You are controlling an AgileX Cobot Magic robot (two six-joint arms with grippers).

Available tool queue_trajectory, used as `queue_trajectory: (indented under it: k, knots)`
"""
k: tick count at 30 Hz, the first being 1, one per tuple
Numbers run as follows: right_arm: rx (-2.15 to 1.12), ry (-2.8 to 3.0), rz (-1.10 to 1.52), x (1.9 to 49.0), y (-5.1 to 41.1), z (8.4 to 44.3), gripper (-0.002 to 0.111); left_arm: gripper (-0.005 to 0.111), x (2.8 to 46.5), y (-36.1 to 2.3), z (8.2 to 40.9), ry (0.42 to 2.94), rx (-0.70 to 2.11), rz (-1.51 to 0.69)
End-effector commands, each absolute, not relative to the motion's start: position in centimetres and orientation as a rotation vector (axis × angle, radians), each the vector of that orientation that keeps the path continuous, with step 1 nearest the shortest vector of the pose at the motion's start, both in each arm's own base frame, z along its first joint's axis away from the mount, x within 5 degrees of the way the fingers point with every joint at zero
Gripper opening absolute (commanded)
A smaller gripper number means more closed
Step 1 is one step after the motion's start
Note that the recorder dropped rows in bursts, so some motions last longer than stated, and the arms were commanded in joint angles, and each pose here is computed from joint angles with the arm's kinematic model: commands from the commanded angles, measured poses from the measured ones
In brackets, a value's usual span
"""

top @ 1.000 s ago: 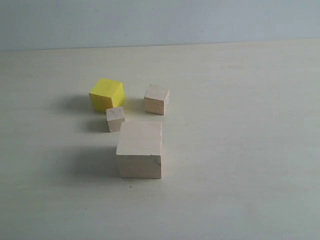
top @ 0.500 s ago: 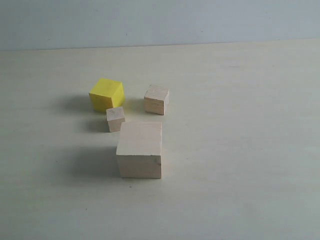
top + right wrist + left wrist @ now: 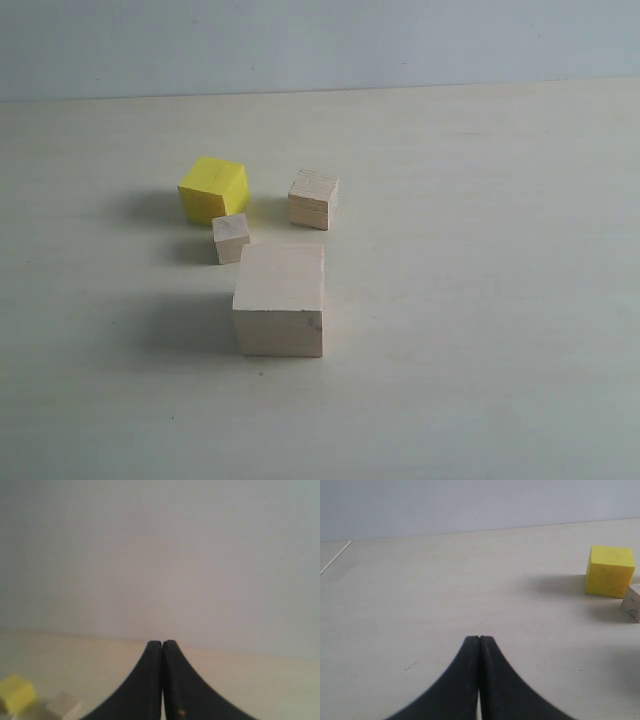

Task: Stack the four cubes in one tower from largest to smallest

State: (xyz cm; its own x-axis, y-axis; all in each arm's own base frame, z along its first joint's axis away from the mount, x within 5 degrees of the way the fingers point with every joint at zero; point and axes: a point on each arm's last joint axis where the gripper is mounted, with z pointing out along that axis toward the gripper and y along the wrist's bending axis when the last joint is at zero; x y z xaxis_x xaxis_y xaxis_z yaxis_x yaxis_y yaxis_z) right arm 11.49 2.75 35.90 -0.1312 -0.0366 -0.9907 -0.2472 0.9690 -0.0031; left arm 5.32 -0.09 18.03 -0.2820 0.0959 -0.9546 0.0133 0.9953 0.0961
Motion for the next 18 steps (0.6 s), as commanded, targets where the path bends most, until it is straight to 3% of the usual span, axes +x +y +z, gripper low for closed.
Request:
queue_trajectory:
  k: [1,6,18]
  knots:
    - [-0.53,1.872,0.322,12.9,5.8,34.1,0.0,0.0,5.3,-0.1,18.0,1.851,0.078,0.068]
    - [-0.893,1.894,0.425,13.4,8.4,32.4,0.0,0.0,5.3,-0.1,18.0,1.851,0.078,0.068]
    - [-0.888,1.9,0.478,14.0,9.0,32.1,0.0,0.0,5.3,-0.1,18.0,1.851,0.078,0.068]
